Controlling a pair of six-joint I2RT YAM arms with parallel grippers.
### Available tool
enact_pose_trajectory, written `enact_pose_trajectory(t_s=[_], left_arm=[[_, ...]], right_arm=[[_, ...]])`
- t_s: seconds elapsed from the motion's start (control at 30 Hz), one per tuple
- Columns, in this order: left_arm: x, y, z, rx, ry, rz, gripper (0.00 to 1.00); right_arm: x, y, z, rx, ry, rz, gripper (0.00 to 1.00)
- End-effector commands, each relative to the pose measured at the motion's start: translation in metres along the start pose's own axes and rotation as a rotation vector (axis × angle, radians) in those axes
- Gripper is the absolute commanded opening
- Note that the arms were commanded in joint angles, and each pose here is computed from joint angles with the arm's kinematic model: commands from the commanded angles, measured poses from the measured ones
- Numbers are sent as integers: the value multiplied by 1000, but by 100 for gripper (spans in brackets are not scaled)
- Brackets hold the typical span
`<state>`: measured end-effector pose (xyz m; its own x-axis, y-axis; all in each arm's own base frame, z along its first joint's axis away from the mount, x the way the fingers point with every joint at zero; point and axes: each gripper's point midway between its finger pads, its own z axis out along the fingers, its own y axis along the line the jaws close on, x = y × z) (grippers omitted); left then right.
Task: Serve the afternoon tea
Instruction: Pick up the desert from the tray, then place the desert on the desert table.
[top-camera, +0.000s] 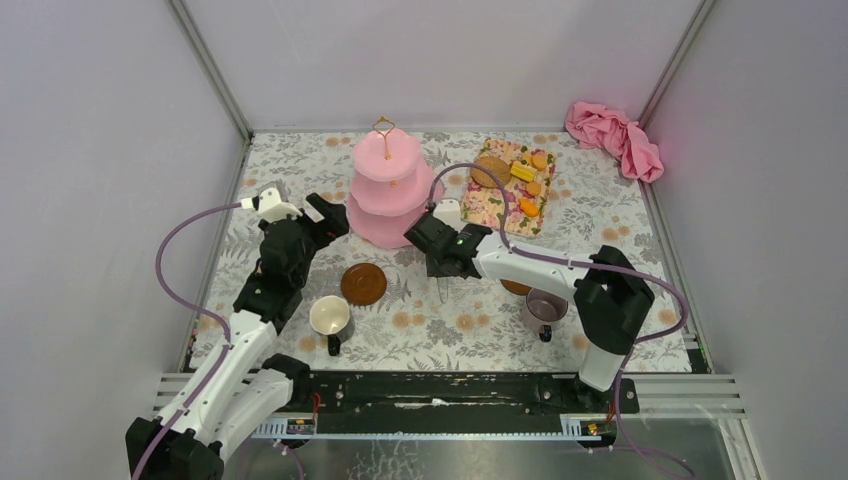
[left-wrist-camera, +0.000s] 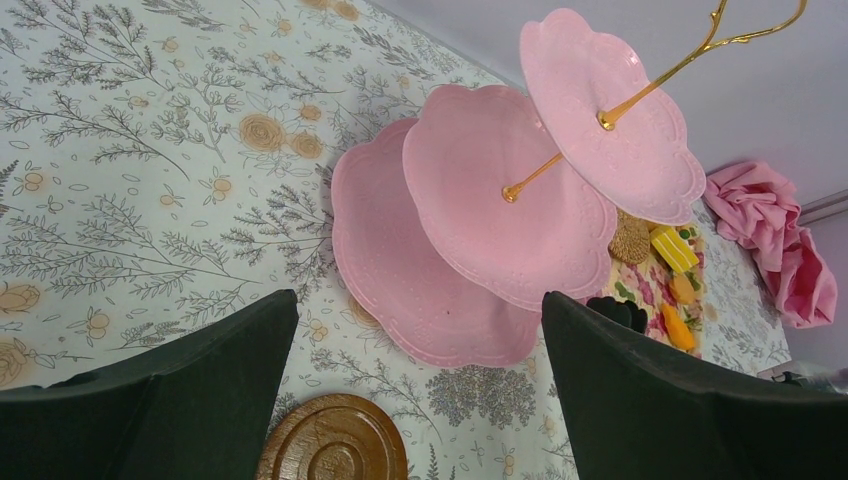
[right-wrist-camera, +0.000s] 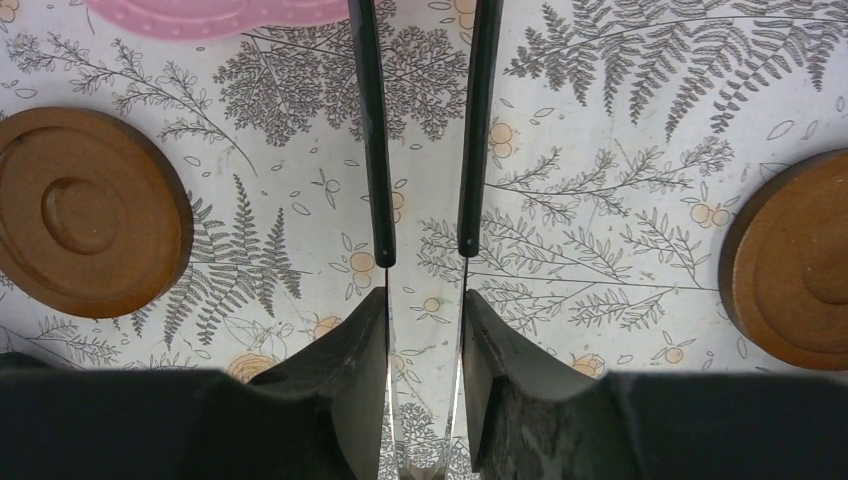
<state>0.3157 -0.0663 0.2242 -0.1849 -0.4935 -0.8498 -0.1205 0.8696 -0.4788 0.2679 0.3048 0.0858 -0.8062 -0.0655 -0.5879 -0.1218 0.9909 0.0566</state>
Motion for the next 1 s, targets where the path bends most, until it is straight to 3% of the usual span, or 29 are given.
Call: enact_pose_trajectory(t_s=[0.0,0.97], left_arm=[[-17,-6,2,12,-52,4,100],[-18,-5,-1,17,-58,-1,100]], right_arm=[[-15,27,-7,-73,-34,14,26],[2,58,15,-112,31,-15,26]])
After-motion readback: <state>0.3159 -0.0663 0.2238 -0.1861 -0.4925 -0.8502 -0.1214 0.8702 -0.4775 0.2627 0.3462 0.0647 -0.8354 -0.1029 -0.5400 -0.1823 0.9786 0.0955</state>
